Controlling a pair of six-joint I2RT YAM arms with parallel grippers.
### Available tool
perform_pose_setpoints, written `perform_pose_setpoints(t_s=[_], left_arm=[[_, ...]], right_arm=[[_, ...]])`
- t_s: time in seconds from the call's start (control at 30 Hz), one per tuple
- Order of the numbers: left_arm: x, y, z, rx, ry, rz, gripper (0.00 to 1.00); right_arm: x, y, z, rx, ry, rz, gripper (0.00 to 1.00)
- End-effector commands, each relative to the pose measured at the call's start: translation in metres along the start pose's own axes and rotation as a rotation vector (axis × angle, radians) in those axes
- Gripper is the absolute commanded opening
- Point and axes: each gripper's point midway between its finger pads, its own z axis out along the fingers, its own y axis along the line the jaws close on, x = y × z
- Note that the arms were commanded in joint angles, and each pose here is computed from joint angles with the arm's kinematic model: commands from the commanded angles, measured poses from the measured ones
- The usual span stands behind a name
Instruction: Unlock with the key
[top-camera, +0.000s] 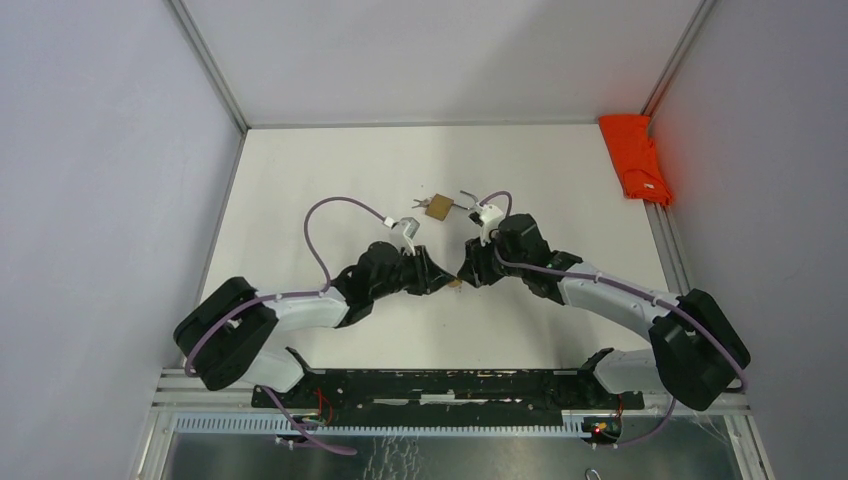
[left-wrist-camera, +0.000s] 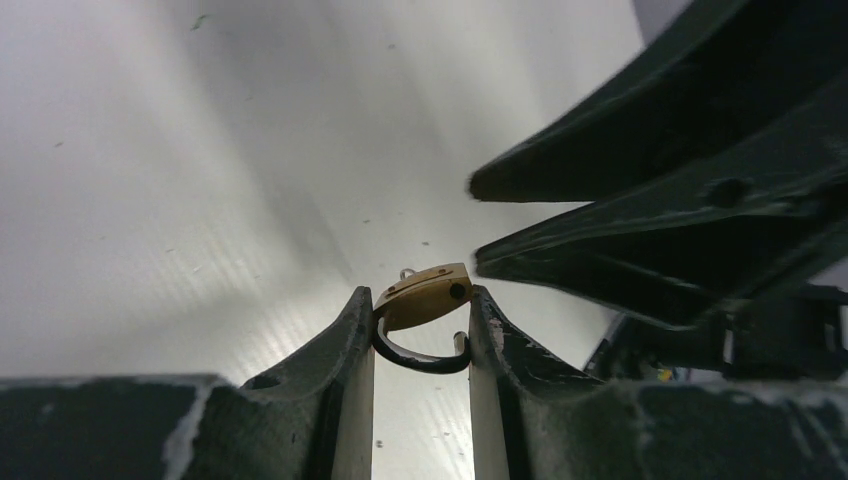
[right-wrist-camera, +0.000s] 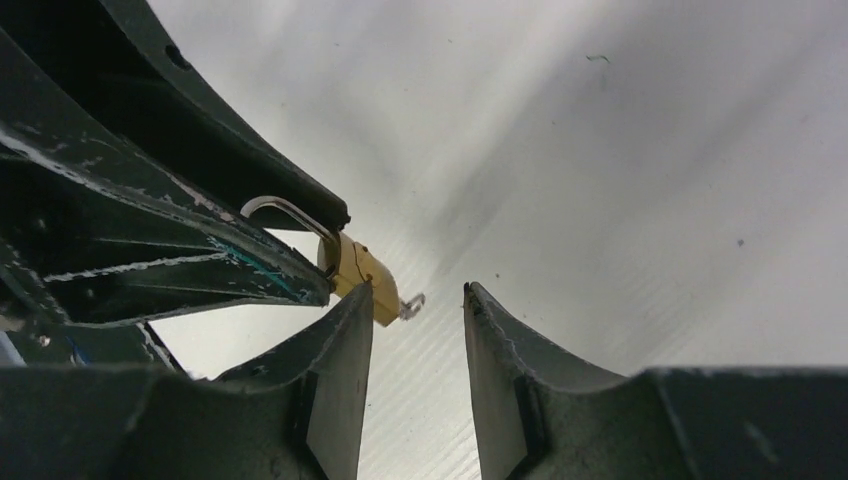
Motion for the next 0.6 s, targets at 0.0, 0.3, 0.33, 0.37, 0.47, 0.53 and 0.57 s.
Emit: perform_pose_setpoints(t_s=[0.0,0.3,0.33,0.37,0.47,0.53,0.57], left_arm=[[-0.04,-0.054,-0.013,0.185,-0.071,0.078,0.02],[-0.053,-0.07,-0.033,0.198,-0.062,0.145,0.02],[-0.055,-0.069,-0.034,0.189,-0.067,0.152,0.02],[-0.057,-0.068,-0.034,0.182,-0.071,0.155,0.02],[-0.062,-0.07,-0.035,0.183,-0.079,0.162,0.02],[-0.063,-0.072,-0.035,0.185,-0.078,0.166,0.02],[-0.064,-0.073,-0.035,0.184,-0.078,0.171,0.02]], right_arm=[[-0.027,0.022,-0.006,-0.134,-0.136,-0.119,0.44],[-0.049,0.036,-0.034,-0.168,-0.265,-0.171,0.43],[-0.052,0.039,-0.041,-0.174,-0.285,-0.186,0.44],[-0.054,0.043,-0.047,-0.191,-0.302,-0.203,0.44],[-0.052,0.054,-0.058,-0.243,-0.318,-0.244,0.45],[-0.051,0.054,-0.06,-0.242,-0.318,-0.251,0.45],[-0.051,0.055,-0.062,-0.247,-0.328,-0.252,0.45]])
